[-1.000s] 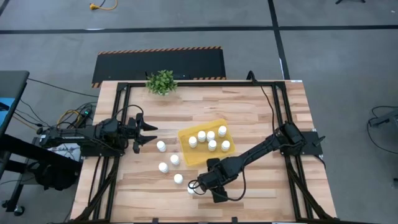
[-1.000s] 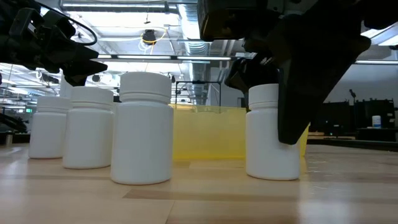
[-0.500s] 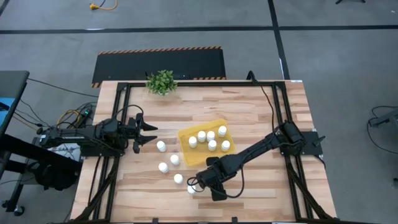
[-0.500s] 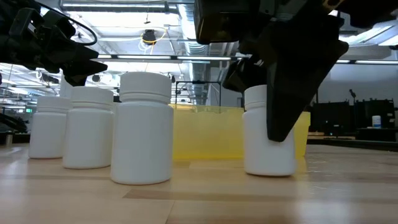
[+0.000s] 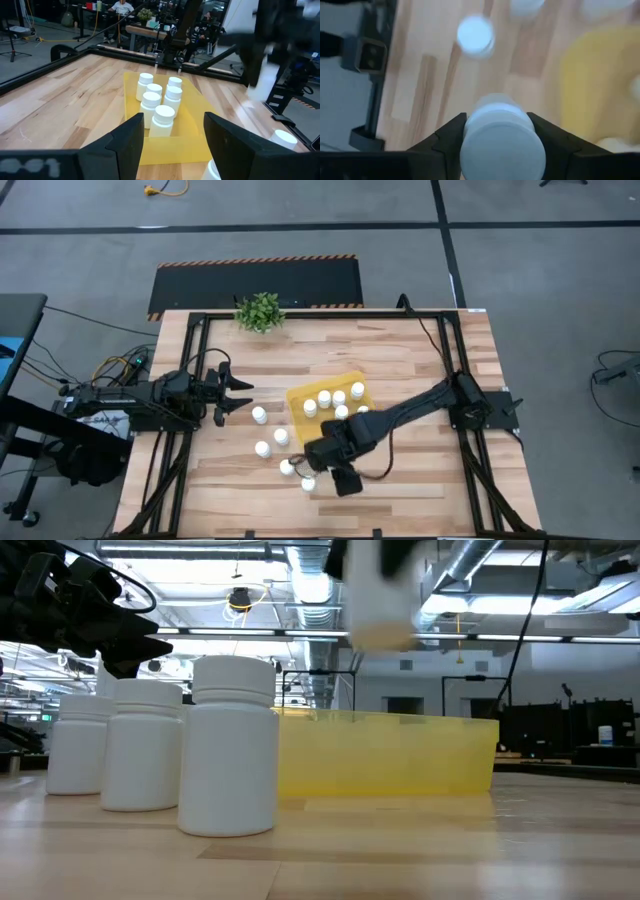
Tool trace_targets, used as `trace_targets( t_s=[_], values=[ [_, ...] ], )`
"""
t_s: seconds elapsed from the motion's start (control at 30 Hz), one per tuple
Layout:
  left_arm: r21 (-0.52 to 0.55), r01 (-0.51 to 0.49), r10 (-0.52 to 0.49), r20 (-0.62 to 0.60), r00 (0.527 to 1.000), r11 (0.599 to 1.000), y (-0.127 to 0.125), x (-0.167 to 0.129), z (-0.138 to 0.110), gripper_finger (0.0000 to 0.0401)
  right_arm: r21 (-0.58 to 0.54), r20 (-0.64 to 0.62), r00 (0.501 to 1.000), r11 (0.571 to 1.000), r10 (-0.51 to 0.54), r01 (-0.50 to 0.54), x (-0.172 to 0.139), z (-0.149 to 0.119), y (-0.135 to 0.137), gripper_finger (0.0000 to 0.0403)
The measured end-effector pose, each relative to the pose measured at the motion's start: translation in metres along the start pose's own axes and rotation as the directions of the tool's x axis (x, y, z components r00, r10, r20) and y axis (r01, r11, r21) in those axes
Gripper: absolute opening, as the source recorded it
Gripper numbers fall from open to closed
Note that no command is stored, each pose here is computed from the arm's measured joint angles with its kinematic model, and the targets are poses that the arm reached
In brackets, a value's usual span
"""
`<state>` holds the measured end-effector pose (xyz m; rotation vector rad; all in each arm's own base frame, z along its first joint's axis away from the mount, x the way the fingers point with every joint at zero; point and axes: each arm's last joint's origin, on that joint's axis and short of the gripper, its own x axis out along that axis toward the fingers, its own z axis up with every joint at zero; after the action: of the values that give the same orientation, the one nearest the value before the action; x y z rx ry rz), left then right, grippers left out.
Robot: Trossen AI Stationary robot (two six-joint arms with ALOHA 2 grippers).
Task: Pick and place pill bottles into a basket
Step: Put the white pill bottle into the yellow bin
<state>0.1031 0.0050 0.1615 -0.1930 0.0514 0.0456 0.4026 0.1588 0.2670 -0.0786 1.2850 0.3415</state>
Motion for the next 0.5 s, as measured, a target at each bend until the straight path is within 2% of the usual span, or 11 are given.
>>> trace_targets(
  t_s=[0.23,0.4,0.5],
  values=[
    [0.000,0.000,0.000,0.000,1.000,1.000,0.000,0.000,0.000,0.0194,0.000,0.104,0.989,0.995,-0.103,0.103,-0.055,0.016,-0.044,0.0187],
    [0.000,0.000,0.000,0.000,1.000,1.000,0.000,0.000,0.000,0.0194,0.034,0.098,0.984,0.989,-0.148,0.145,-0.063,0.013,-0.083,0.0174],
    [0.000,0.000,0.000,0.000,1.000,1.000,0.000,0.000,0.000,0.0194,0.068,0.076,0.985,0.986,-0.157,0.152,-0.056,0.009,-0.101,0.0178]
  ],
)
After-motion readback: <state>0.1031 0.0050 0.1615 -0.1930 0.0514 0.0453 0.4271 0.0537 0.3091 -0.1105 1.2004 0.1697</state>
